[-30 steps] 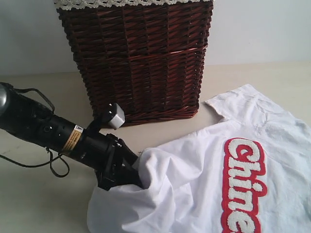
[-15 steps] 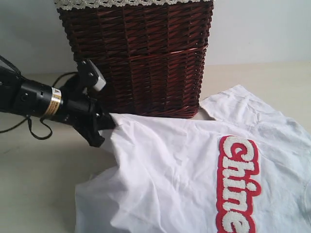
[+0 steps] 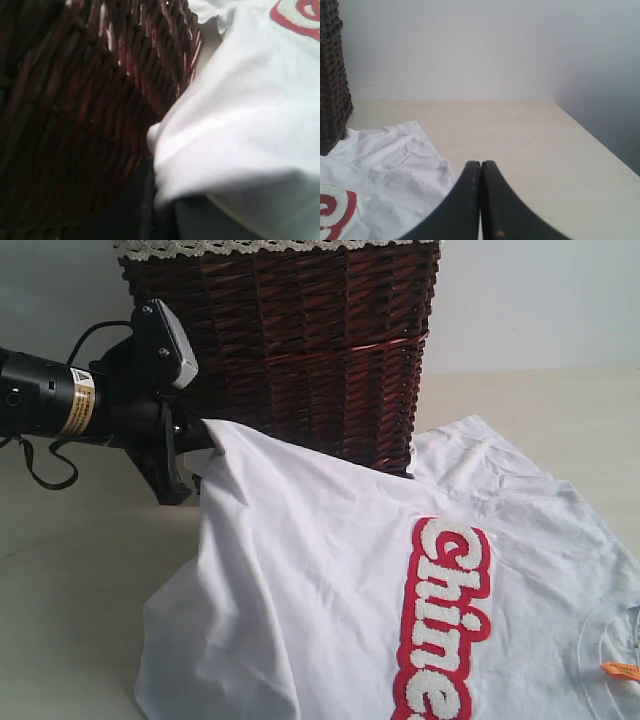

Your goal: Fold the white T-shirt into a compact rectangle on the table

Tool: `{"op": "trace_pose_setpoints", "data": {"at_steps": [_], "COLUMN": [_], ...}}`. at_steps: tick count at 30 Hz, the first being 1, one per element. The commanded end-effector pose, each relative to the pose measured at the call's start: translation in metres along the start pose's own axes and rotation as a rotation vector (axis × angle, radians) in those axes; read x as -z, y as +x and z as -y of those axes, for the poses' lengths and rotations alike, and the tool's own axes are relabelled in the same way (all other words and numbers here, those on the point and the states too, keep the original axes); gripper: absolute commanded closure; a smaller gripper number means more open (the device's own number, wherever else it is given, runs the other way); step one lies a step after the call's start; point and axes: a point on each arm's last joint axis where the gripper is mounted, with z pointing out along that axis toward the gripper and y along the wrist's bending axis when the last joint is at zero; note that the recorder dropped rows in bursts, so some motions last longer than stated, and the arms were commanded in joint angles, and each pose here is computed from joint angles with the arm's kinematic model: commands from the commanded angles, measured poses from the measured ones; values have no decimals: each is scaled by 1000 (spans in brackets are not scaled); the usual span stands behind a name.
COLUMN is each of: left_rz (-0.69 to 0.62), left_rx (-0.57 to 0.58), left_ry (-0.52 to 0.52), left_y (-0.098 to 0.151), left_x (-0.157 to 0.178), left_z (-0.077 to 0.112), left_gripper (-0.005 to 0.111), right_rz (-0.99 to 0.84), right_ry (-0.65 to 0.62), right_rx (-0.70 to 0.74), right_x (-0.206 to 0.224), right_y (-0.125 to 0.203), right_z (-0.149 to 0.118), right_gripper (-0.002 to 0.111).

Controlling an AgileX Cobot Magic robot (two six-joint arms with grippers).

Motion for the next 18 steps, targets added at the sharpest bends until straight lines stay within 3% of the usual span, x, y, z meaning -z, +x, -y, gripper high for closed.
{"op": "trace_pose_setpoints", "data": {"at_steps": [1, 8, 11, 18], "left_rz": [-16, -24, -51, -139], "left_rx": [113, 344, 423, 466], "left_ry": [-43, -39, -20, 40], "left_y": [1, 5, 14, 44], "left_x": [2, 1, 1, 18], "left_z": [-4, -1, 8, 48], "left_gripper": [82, 32, 30, 30], "right_rz": [11, 11, 11, 11], "right_ry": [-4, -4, -4, -4], "right_rx": [9, 9, 9, 9], "right_x": [0, 0, 0, 0], "right_y": [0, 0, 0, 0], "right_z": [0, 0, 0, 0], "right_gripper": [108, 108, 108, 108]}}
